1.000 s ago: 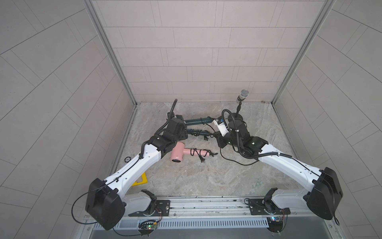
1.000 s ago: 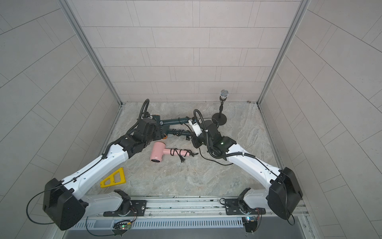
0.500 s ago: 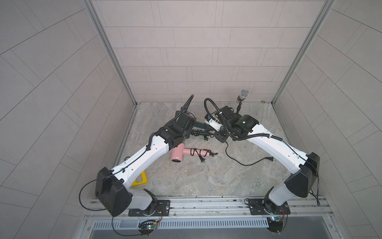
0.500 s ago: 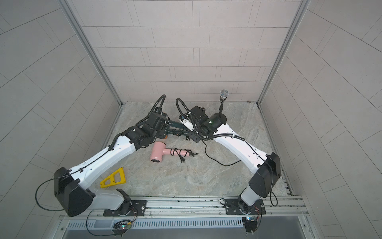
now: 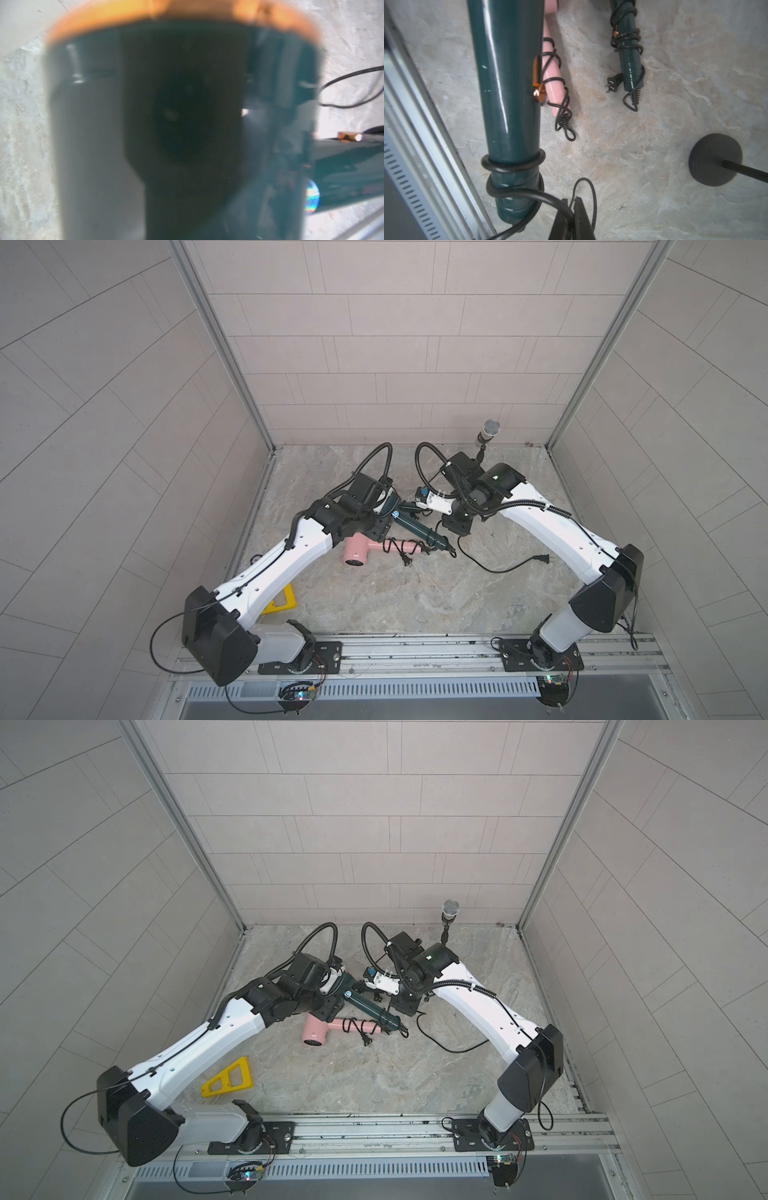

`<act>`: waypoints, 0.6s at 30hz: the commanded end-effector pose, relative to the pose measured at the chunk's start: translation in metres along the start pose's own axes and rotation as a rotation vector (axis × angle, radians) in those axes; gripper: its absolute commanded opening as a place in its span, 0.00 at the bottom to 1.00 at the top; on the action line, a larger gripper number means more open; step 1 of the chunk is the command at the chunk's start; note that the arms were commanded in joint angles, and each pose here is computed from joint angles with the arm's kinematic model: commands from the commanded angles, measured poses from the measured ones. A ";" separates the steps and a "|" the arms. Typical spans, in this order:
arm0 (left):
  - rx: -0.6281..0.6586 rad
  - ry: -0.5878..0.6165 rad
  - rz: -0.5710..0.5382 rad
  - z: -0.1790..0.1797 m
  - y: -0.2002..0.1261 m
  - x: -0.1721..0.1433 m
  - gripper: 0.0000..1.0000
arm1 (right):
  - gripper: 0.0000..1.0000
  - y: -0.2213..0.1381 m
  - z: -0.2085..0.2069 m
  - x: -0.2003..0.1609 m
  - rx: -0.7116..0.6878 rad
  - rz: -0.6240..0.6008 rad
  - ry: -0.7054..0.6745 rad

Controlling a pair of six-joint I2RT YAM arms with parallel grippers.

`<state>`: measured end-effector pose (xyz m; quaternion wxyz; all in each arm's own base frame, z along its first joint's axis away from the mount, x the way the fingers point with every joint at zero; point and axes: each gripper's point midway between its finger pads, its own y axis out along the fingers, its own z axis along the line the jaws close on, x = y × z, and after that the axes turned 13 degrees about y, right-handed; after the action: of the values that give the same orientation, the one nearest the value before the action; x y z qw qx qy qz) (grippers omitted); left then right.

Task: Wrap the cord around the hair dryer
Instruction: Wrap the power cord around the hair dryer.

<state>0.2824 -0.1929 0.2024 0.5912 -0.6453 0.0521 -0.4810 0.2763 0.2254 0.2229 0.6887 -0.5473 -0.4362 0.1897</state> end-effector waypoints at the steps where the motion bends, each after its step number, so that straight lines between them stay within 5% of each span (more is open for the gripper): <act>1: -0.174 0.095 0.020 -0.032 -0.013 -0.016 0.00 | 0.04 -0.032 0.000 0.032 -0.003 -0.199 -0.039; 9: -0.189 -0.001 0.157 -0.020 -0.002 -0.014 0.00 | 0.02 -0.044 0.009 0.026 -0.094 -0.214 -0.105; 18: -0.206 -0.060 0.228 -0.021 0.018 -0.011 0.00 | 0.02 -0.044 0.043 0.034 -0.013 -0.255 -0.181</act>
<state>0.2789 -0.2089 0.1740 0.5715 -0.7106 0.1353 -0.3876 0.2442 0.2491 0.2506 0.6650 -0.5044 -0.5182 0.1866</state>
